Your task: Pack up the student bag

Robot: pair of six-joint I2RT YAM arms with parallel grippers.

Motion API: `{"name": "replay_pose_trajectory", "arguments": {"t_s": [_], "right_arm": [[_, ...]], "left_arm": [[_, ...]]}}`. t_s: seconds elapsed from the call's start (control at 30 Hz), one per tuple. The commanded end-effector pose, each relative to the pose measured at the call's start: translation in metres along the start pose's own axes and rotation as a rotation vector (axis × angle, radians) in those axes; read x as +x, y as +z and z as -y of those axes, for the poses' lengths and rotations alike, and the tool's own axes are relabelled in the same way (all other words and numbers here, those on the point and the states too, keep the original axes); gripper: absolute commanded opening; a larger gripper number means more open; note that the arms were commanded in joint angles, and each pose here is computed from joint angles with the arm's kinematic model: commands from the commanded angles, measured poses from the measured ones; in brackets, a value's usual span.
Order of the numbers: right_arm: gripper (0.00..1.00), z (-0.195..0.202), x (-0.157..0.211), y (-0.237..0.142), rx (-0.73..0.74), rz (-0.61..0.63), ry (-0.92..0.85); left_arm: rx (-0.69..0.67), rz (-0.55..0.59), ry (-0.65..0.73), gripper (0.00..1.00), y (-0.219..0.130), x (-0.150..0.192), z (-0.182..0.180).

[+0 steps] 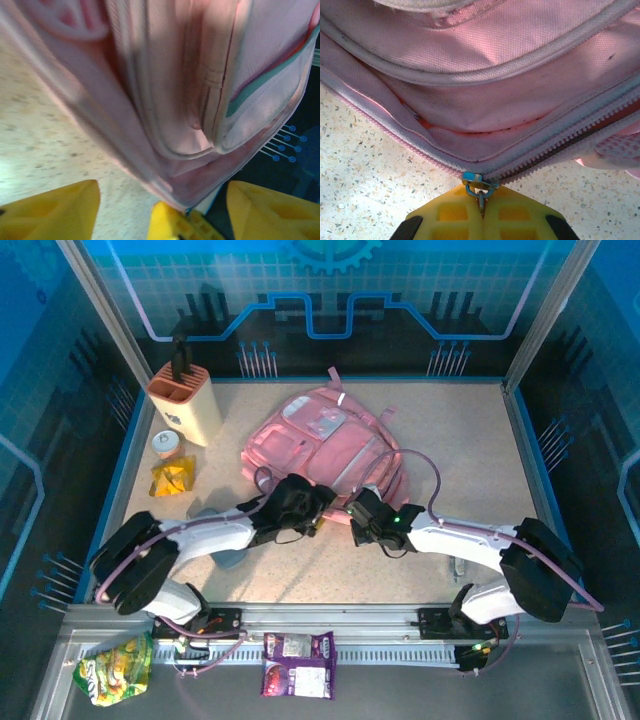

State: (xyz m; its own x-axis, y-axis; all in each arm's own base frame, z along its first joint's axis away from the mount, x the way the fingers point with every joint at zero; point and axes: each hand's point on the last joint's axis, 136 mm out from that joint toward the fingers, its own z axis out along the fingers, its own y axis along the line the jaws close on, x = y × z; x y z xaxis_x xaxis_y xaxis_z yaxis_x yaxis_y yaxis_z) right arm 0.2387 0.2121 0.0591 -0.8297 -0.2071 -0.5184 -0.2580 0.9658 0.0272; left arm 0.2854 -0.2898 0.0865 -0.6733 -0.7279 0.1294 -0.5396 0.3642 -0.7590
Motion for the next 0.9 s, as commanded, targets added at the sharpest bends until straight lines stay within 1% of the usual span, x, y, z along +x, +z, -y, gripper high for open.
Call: {"name": "replay_pose_trajectory", "arguments": {"t_s": [0.0,0.1,0.17,0.23,0.3,0.33,0.4,0.5,0.53,0.63,0.8,0.87], "right_arm": [[0.0,-0.008,-0.008,-0.003,-0.003,0.009,-0.011],[0.0,-0.008,-0.012,-0.004,0.005,0.015,-0.01],[0.0,-0.008,-0.015,-0.006,0.008,0.02,-0.009],[0.0,-0.009,-0.016,-0.007,0.008,0.023,-0.007],[0.0,-0.007,-0.015,-0.006,0.021,0.02,-0.01],[0.0,-0.004,-0.015,-0.007,0.035,0.017,-0.01],[0.0,0.005,-0.013,-0.009,0.077,0.013,-0.013],[0.0,0.025,-0.009,-0.011,0.147,0.014,-0.018],[0.0,0.032,-0.007,-0.01,0.16,0.009,-0.011],[0.0,0.054,-0.008,-0.011,0.198,0.006,0.008],[0.0,0.082,-0.024,-0.018,0.243,0.03,0.042],[0.0,0.089,-0.028,-0.022,0.266,0.034,0.04]], "left_arm": [[0.051,0.008,-0.105,0.64,0.021,0.006,0.012],[0.016,0.002,-0.136,0.61,0.035,0.013,-0.001],[0.001,0.006,-0.15,0.56,0.039,0.014,-0.006],[-0.017,0.027,-0.15,0.46,0.04,0.011,-0.01],[-0.032,0.041,-0.151,0.33,0.04,0.007,-0.015],[-0.029,0.049,-0.151,0.28,0.039,0.005,-0.016],[-0.027,0.064,-0.139,0.16,0.033,-0.001,-0.017],[-0.027,0.065,-0.108,0.02,0.022,-0.009,-0.016],[-0.025,0.062,-0.096,0.0,0.019,-0.012,-0.014],[-0.013,0.046,-0.042,0.0,0.005,-0.015,-0.009],[-0.023,0.031,0.07,0.0,-0.016,-0.015,-0.006],[-0.041,0.032,0.117,0.0,-0.023,-0.021,-0.008]]}}
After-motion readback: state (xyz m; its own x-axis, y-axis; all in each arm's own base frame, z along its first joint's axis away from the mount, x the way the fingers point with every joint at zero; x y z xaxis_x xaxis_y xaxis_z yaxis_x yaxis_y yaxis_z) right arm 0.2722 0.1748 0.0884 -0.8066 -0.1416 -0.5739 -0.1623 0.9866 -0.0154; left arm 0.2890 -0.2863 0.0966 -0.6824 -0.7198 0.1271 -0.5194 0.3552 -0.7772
